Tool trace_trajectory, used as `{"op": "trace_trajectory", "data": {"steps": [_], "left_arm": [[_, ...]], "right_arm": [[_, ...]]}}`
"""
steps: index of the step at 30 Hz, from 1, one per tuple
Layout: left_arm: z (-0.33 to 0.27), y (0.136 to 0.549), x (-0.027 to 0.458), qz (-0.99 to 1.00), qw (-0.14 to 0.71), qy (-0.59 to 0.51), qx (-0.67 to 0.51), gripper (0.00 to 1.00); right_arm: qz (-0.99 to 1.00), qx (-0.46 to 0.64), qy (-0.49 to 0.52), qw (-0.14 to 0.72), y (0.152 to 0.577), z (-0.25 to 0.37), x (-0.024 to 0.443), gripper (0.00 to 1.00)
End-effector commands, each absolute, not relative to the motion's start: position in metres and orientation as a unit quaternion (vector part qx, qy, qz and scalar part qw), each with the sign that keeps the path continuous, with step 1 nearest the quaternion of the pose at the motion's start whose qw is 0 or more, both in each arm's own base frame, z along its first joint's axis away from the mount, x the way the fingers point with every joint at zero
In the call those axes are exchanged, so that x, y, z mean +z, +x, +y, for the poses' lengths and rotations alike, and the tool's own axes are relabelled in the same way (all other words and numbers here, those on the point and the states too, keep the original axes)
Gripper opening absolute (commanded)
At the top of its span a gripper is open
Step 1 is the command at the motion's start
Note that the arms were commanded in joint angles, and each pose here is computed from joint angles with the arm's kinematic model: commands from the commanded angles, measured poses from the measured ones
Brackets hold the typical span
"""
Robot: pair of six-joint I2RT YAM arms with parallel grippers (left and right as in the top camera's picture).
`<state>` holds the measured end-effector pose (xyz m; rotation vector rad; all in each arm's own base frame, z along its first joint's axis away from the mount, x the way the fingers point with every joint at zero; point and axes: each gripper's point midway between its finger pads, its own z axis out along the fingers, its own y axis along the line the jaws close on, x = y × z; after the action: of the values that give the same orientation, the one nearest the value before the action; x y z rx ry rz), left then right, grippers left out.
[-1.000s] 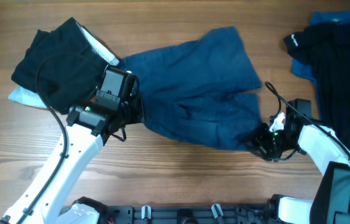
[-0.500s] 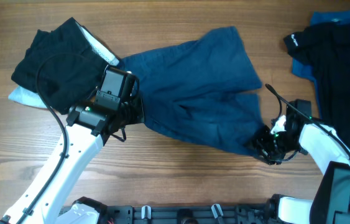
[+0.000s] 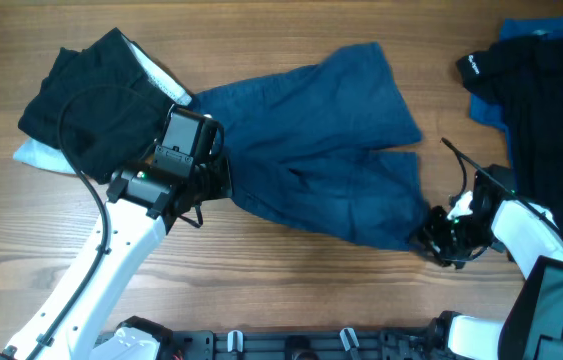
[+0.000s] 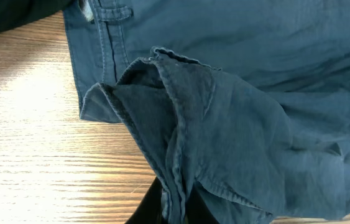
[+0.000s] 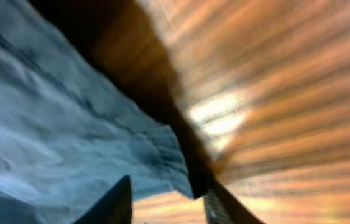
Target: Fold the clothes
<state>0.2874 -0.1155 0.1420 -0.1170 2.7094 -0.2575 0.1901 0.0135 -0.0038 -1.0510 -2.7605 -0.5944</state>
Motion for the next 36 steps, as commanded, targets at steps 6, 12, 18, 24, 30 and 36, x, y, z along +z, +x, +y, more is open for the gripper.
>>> {"op": "trace_trajectory", "data": {"steps": [6,12,18,24,30,36], "left_arm": [[-0.112,0.291,0.149,0.971,0.219,-0.04,-0.089,0.04],[-0.115,0.285,0.147,0.973,0.205,-0.038,-0.096,0.04],[-0.129,0.248,0.146,0.98,0.136,-0.001,-0.146,0.04],[-0.14,0.167,0.154,0.983,0.022,0.035,-0.179,0.04],[-0.159,0.133,0.162,0.977,0.016,0.111,-0.18,0.04],[-0.147,0.157,0.159,0.986,0.067,0.076,-0.13,0.04]], "right_arm": [[-0.927,-0.148,-0.341,0.055,0.189,-0.004,-0.01,0.04],[-0.937,-0.174,-0.302,-0.02,0.223,-0.007,0.065,0.04],[-0.927,-0.167,-0.277,-0.191,0.271,-0.024,0.185,0.04],[-0.903,-0.171,-0.266,-0.291,0.298,-0.032,0.262,0.04],[-0.881,-0.199,-0.281,-0.323,0.319,-0.032,0.28,0.04],[-0.938,-0.175,-0.274,-0.12,0.276,-0.022,0.184,0.1]]}}
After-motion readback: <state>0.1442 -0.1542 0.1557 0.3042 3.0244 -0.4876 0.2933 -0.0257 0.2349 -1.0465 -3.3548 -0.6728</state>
